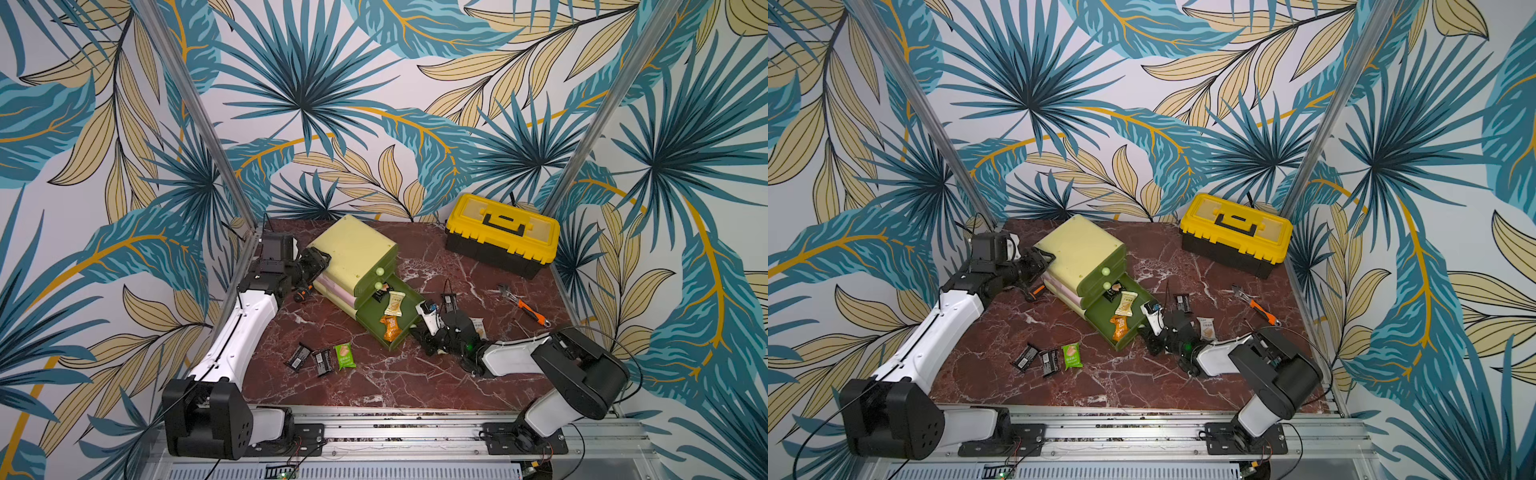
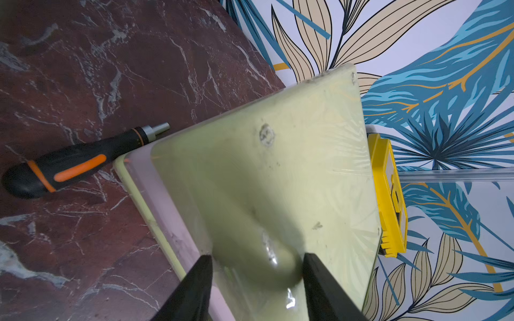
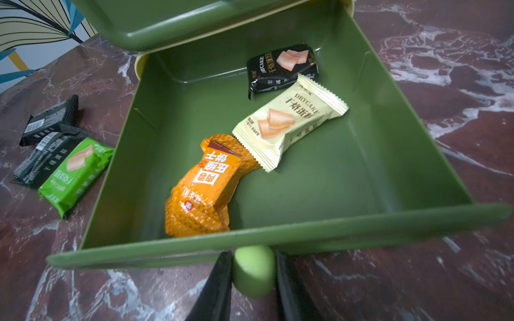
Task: Take the cookies out of the drawer
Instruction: Open the drawer in the storage box.
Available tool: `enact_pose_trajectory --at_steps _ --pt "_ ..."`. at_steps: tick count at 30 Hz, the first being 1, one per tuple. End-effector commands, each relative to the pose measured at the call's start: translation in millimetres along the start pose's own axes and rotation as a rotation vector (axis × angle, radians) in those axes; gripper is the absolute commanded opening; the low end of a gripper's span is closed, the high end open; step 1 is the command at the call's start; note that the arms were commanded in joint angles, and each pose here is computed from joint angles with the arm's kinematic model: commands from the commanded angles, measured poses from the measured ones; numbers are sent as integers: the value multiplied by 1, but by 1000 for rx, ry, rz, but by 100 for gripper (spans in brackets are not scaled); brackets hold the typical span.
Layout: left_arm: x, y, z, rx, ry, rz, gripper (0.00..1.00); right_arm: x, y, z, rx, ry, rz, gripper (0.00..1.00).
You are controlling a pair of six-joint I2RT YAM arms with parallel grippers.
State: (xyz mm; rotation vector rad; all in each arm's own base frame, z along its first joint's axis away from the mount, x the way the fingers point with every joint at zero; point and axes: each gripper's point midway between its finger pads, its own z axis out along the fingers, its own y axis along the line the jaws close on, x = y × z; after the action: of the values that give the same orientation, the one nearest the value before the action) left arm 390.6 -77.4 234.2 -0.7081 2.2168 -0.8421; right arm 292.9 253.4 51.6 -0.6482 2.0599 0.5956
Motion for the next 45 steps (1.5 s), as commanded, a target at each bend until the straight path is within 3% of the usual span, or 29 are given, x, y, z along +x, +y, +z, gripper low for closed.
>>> enact_pose_trajectory --at_steps 1,16,21,26,32,36,45 --pt "23 25 6 -80 80 -16 55 10 -2 -7 15 24 -14 20" --pt "24 27 6 -83 82 -15 55 18 -5 -15 33 32 -3 22" --pt "24 27 4 -85 80 -14 55 13 -5 -18 38 15 -6 44" --pt "17 22 -1 -78 56 -9 56 -2 -8 -34 74 -23 -22 55" --pt "-3 4 -34 -80 -55 39 59 -19 -16 -67 154 -55 0 59" --pt "-10 -9 -69 -129 -153 120 64 -28 -36 -90 283 -70 131 60" --pt "30 -57 -116 -189 -185 342 67 -46 -44 -122 363 -95 271 62"
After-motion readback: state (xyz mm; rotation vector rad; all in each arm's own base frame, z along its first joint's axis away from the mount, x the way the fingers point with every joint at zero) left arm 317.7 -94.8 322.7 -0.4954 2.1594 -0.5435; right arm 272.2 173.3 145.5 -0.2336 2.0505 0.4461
